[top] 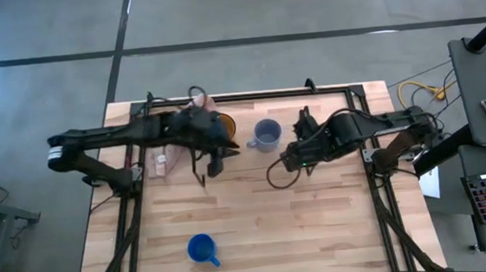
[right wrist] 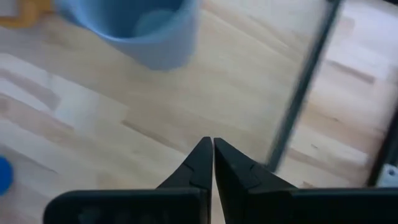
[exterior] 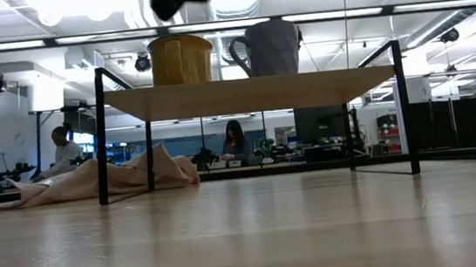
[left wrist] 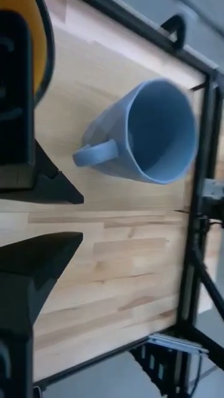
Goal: Stack small to large cups/mugs on shelf
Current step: Put the light blue mug on the shelf
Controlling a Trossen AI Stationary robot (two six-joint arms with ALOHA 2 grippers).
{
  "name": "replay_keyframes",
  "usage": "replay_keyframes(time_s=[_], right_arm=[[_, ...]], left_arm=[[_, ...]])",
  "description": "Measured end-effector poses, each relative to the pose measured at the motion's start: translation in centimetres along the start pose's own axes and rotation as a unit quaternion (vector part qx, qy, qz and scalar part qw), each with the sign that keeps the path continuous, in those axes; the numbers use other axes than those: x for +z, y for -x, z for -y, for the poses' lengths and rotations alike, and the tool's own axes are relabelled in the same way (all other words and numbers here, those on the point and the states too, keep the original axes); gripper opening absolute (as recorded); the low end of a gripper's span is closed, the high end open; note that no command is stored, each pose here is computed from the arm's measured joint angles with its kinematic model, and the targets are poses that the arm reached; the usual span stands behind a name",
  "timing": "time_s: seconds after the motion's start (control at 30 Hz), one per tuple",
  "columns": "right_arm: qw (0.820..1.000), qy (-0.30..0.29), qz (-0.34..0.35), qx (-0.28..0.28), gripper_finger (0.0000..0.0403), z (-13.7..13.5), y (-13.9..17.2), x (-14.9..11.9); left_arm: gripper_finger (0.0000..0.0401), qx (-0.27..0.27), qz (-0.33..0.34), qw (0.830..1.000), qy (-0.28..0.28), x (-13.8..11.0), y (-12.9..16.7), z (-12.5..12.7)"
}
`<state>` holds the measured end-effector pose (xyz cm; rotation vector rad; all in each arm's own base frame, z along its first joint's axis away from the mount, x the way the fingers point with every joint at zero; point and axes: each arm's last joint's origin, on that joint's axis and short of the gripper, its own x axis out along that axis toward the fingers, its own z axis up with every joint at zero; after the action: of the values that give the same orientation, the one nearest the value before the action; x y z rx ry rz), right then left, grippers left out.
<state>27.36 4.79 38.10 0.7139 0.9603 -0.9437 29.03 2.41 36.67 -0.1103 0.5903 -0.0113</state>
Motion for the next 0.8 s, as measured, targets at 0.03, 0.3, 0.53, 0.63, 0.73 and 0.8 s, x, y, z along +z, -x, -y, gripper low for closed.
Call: replay_keyframes(time_s=[0.03,0.3,0.53,0.63,0.73,0.8], right_arm=[[1.0,-0.007,-0.001,-0.004,0.0008,0.5,-0.1,-0.2],[0.999,-0.046,0.021,0.019,0.0008,2.8,0.6,-0.8],[0.998,-0.041,0.031,0.019,0.0008,2.6,0.4,-0.6],[0.999,-0.035,0.031,0.021,0.0008,2.0,-0.1,-0.6],[0.999,-0.031,0.032,0.018,0.0008,1.6,-0.4,-0.6],[0.998,-0.034,0.039,0.017,0.0008,1.6,-0.5,-0.6]], left_arm=[[0.0061,0.001,-0.004,1.0,0.0,0.0,-0.4,-0.3],[0.0005,0.004,0.019,0.999,-0.025,2.0,-0.3,-0.6],[0.0,0.056,0.022,0.997,-0.058,2.9,-0.6,-1.0],[0.0,0.059,0.002,0.996,-0.061,2.5,-1.6,-1.3],[0.0,0.071,-0.027,0.995,-0.059,1.9,-3.1,-1.6],[0.0,0.081,-0.045,0.994,-0.059,1.6,-3.9,-1.8]])
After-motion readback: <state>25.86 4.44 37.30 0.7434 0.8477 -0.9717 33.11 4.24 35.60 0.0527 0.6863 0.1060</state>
